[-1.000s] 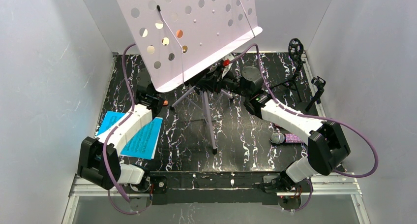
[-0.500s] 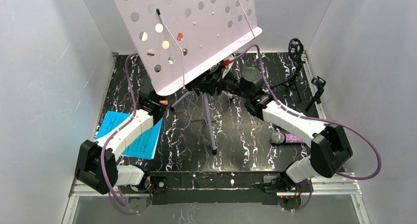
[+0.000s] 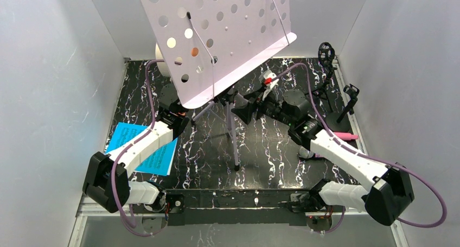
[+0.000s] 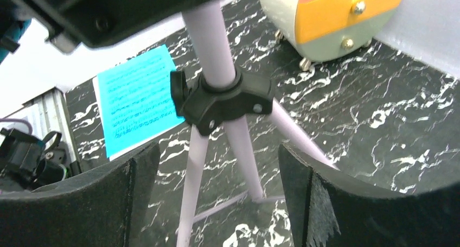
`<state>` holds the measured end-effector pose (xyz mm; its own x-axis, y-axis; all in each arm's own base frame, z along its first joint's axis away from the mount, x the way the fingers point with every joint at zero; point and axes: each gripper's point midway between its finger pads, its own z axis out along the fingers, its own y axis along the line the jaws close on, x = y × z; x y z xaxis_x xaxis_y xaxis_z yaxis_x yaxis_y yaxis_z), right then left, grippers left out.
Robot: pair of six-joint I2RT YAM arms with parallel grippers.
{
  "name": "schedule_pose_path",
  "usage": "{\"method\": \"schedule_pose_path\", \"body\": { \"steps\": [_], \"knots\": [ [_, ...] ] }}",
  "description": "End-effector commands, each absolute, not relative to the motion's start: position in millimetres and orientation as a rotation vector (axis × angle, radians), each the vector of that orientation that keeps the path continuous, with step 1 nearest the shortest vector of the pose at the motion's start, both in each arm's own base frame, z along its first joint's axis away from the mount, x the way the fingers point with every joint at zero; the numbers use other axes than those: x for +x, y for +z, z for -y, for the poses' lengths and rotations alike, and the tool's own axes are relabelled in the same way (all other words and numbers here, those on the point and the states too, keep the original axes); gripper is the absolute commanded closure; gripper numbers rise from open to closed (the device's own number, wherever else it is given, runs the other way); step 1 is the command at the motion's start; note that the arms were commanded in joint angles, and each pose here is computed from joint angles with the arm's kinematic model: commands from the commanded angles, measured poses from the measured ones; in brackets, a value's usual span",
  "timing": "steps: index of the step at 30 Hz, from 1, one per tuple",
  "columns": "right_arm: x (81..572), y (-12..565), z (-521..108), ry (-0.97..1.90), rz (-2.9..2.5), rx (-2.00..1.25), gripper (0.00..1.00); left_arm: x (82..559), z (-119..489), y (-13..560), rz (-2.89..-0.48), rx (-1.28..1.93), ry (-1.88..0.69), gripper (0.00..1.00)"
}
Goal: Pack up the instrument practice props
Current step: Close the music stand at the center of the board.
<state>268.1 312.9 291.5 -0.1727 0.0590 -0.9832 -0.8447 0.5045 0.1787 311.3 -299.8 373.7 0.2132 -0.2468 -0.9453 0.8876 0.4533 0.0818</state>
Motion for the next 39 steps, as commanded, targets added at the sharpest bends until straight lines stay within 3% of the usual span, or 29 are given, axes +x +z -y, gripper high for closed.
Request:
{"method": "schedule_pose_path", "body": {
  "steps": [1,15,26,39],
  "knots": [
    [249.0,265.4,-303.1,0.984,-1.625,-0.687,0.14,303.5,304.5,393.5,-0.949,0.801,-0.832,1.00],
    [223.4,211.6,-340.3,1.139,-1.689,-0.692,0.33,305.4,303.0,371.3,-1.004,0.784,-0.830,1.00],
    [243.6,230.9,-336.1,1.021,-1.598,-0.649,0.99,304.2,305.1,373.4,-1.039,0.725,-0.906,1.00],
    [249.6,308.6,-326.3,0.955,-1.338,-0.627,0.99,289.0,314.9,364.6,-1.073,0.680,-0.941,1.00]
  ]
}}
